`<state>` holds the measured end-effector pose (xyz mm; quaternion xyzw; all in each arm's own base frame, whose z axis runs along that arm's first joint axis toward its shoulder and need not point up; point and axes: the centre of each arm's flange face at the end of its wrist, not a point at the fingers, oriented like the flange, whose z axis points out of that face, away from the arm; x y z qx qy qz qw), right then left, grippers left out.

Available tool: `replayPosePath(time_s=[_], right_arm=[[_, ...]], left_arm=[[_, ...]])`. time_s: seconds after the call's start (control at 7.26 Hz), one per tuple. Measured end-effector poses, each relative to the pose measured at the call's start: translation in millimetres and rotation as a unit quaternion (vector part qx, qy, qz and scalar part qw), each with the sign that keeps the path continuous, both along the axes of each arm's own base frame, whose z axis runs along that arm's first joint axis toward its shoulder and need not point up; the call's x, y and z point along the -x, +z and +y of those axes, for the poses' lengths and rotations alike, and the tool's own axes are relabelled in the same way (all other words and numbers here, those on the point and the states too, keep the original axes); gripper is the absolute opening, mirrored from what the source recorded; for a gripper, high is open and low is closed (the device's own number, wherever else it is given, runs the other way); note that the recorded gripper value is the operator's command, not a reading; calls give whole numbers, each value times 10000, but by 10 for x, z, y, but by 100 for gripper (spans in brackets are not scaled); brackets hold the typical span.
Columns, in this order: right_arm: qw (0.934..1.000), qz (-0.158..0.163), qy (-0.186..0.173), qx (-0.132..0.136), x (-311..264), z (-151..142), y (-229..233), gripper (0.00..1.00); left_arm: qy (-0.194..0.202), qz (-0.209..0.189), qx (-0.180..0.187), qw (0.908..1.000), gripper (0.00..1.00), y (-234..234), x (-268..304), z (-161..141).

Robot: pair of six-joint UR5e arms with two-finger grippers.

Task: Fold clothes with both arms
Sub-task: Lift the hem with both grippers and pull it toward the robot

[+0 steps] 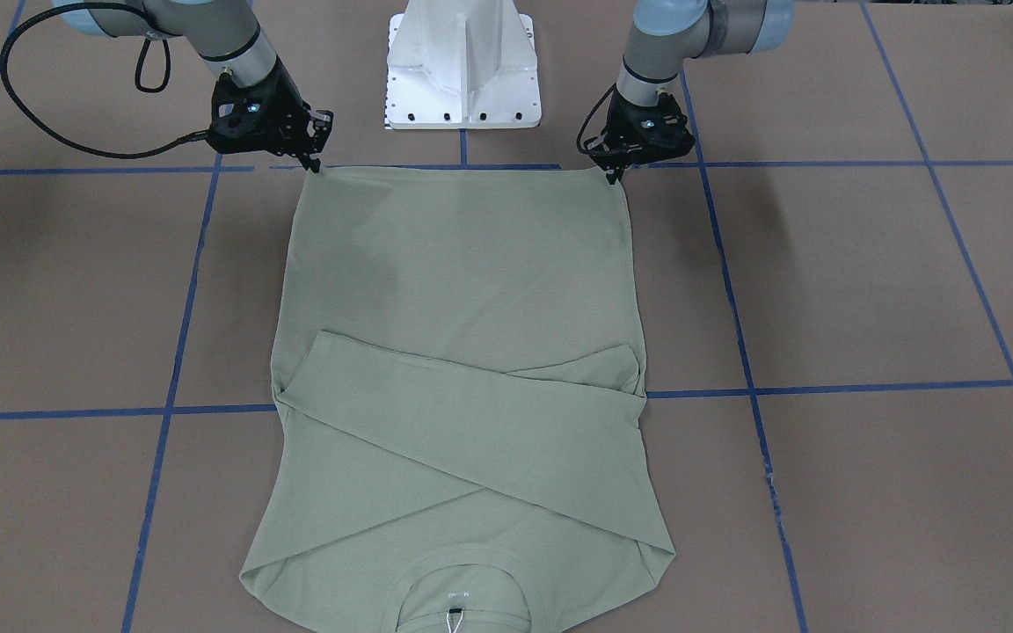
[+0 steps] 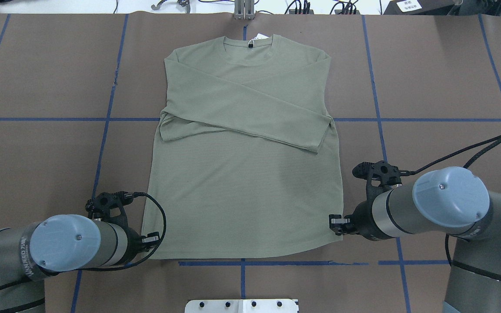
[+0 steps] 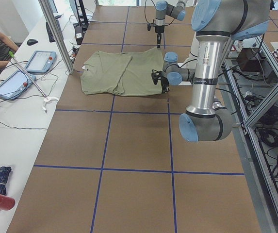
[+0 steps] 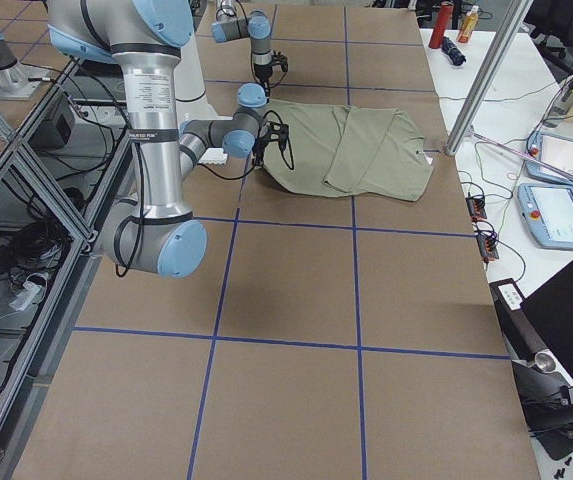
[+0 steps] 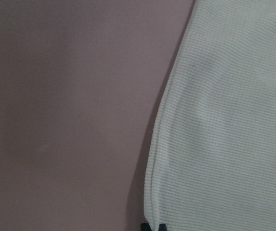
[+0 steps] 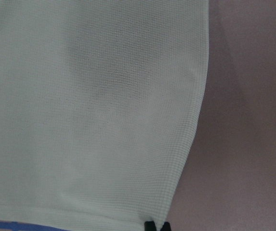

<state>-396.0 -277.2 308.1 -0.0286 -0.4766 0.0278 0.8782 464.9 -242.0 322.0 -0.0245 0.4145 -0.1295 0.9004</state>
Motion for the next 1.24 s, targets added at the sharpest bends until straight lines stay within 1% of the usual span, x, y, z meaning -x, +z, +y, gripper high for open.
replayPosePath(time_s=[0.28, 0.41, 0.55, 0.69, 0.83, 0.96, 1.1, 1.24], right_arm=[[9994, -203, -216, 159, -392, 143, -105, 0], [9984, -322, -388, 250, -620, 278, -178, 0], [9964, -440, -614, 386, -861, 437, -256, 0], [9935, -529, -858, 537, -1091, 598, -322, 0], [9909, -582, -1028, 642, -1249, 709, -369, 0], [9896, -593, -1111, 695, -1308, 757, -380, 0], [9898, -557, -1093, 721, -1293, 727, -338, 0], [9918, -500, -939, 711, -1228, 568, -247, 0]], left_arm=[[76, 128, 12, 9999, 0, -302, 219, 112], [181, 218, 111, 9995, 0, -443, 285, 259], [294, 288, 273, 9988, 0, -615, 371, 475], [417, 371, 440, 9975, 0, -794, 474, 712], [492, 459, 587, 9960, 0, -927, 560, 879], [530, 540, 656, 9950, 0, -1013, 631, 954], [536, 598, 674, 9945, 0, -1065, 660, 968], [486, 651, 641, 9946, 0, -1110, 658, 909]])
